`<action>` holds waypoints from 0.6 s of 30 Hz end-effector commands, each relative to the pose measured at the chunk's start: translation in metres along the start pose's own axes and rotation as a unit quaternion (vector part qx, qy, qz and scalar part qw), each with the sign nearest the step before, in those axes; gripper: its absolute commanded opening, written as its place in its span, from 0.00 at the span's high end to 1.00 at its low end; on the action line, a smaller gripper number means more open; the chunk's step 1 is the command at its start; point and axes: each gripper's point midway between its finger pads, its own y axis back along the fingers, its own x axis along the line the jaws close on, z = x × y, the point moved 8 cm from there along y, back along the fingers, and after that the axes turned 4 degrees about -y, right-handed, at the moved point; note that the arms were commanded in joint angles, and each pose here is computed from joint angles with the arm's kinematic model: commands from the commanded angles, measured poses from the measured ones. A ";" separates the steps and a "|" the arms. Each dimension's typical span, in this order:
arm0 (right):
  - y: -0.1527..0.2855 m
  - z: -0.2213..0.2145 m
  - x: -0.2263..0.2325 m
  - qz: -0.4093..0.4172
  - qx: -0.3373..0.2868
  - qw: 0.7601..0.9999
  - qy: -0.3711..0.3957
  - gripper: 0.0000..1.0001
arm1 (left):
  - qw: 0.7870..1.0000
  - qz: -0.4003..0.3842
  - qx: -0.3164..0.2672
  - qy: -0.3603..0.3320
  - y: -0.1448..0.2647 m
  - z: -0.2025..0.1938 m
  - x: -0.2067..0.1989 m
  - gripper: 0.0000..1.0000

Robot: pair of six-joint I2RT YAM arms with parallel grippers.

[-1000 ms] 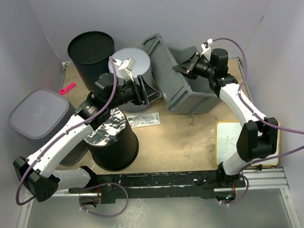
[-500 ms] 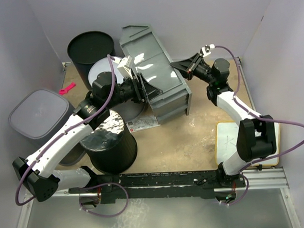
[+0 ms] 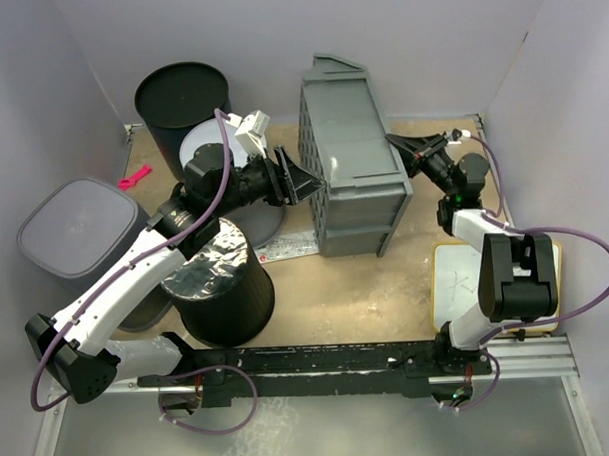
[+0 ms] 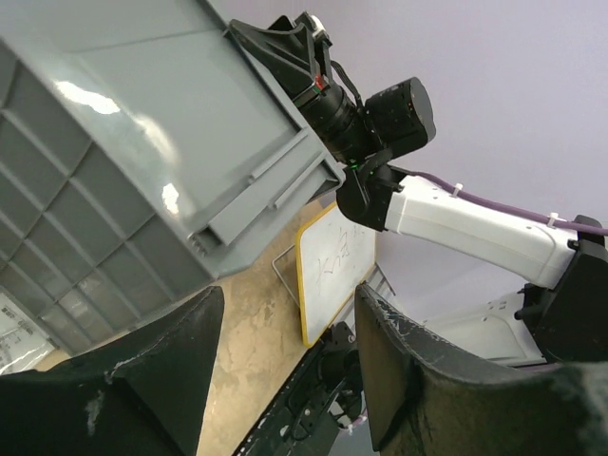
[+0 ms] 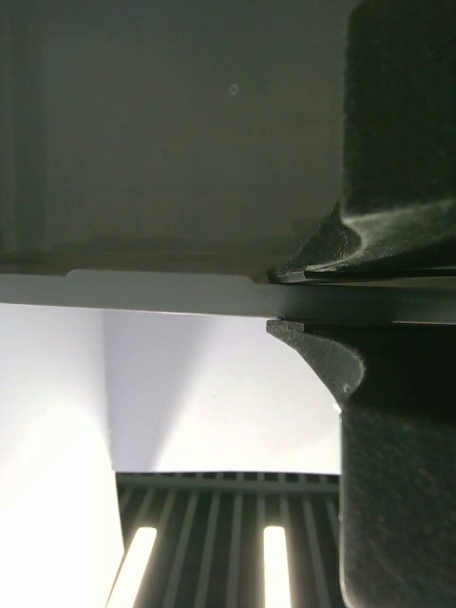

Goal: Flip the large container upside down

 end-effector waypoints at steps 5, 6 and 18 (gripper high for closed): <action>0.043 0.035 0.014 0.080 -0.018 0.996 0.024 1.00 | 0.999 -0.034 -0.024 -0.011 0.003 0.011 -0.014 0.46; 0.048 0.041 0.011 0.076 -0.020 0.997 0.022 0.99 | 0.999 -0.033 -0.025 -0.011 0.003 0.011 -0.014 0.46; 0.099 0.084 -0.026 0.071 -0.015 0.997 -0.012 0.70 | 0.999 -0.037 -0.020 -0.008 -0.004 0.010 -0.011 0.46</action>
